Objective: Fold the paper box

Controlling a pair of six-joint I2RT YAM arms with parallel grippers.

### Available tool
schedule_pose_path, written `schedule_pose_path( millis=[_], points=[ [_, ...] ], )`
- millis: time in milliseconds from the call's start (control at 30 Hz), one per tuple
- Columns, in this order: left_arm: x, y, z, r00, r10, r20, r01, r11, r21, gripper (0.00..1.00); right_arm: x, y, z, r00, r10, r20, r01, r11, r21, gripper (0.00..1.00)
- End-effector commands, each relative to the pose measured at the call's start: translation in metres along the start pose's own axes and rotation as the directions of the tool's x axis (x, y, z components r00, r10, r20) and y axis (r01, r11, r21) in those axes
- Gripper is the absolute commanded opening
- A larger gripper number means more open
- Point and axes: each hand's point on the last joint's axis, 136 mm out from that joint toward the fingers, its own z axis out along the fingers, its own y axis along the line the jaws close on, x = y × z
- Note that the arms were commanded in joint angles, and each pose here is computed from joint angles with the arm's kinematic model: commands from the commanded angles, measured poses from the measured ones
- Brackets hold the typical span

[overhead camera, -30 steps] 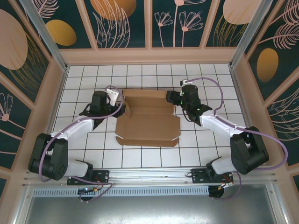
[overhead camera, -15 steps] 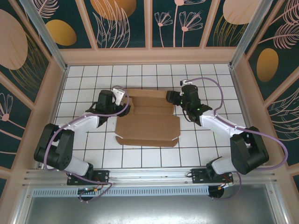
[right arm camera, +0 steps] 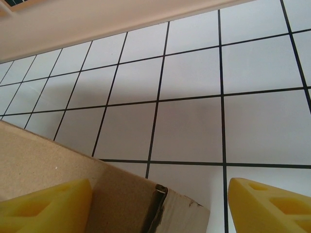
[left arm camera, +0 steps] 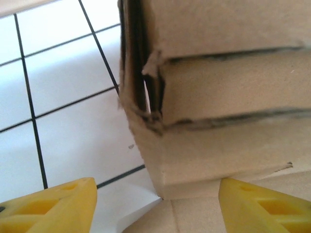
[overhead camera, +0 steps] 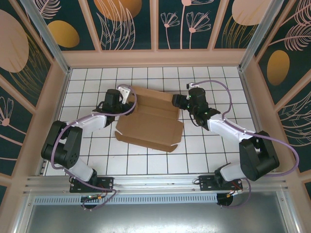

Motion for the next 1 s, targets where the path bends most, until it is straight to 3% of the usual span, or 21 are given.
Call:
schedule_pose_path(
  millis=[0,100,300,633,800,900,967],
  points=[
    [-0.024,0.007,-0.009,0.99,0.054,0.13,-0.048,0.998,-0.05,0.71,0.026,-0.009,0.005,0.993,-0.03,-0.112,0.033,0.999,0.026,0.74],
    [-0.03,0.009,-0.017,0.974,0.109,0.197,-0.095,0.992,-0.08,0.76,0.027,-0.01,0.006,0.993,-0.03,-0.117,0.034,0.999,0.031,0.74],
    [-0.038,-0.016,-0.008,0.948,0.219,0.231,-0.237,0.97,0.052,0.79,0.031,-0.01,0.01,0.989,-0.036,-0.14,0.041,0.999,0.028,0.74],
    [-0.067,-0.001,0.029,0.954,0.242,0.176,-0.266,0.955,0.129,0.79,0.032,-0.016,0.018,0.984,-0.03,-0.173,0.038,0.998,0.044,0.74],
    [-0.046,-0.008,0.049,0.961,0.267,0.075,-0.277,0.937,0.213,0.68,0.032,-0.027,0.021,0.983,-0.011,-0.182,0.024,0.997,0.072,0.74],
    [-0.039,-0.01,0.048,0.966,0.246,0.08,-0.257,0.942,0.215,0.59,0.03,-0.03,0.024,0.984,-0.001,-0.178,0.015,0.997,0.079,0.74],
    [-0.04,-0.013,0.045,0.971,0.222,0.091,-0.237,0.943,0.235,0.59,0.03,-0.029,0.026,0.984,-0.002,-0.18,0.016,0.997,0.078,0.74]
  ],
)
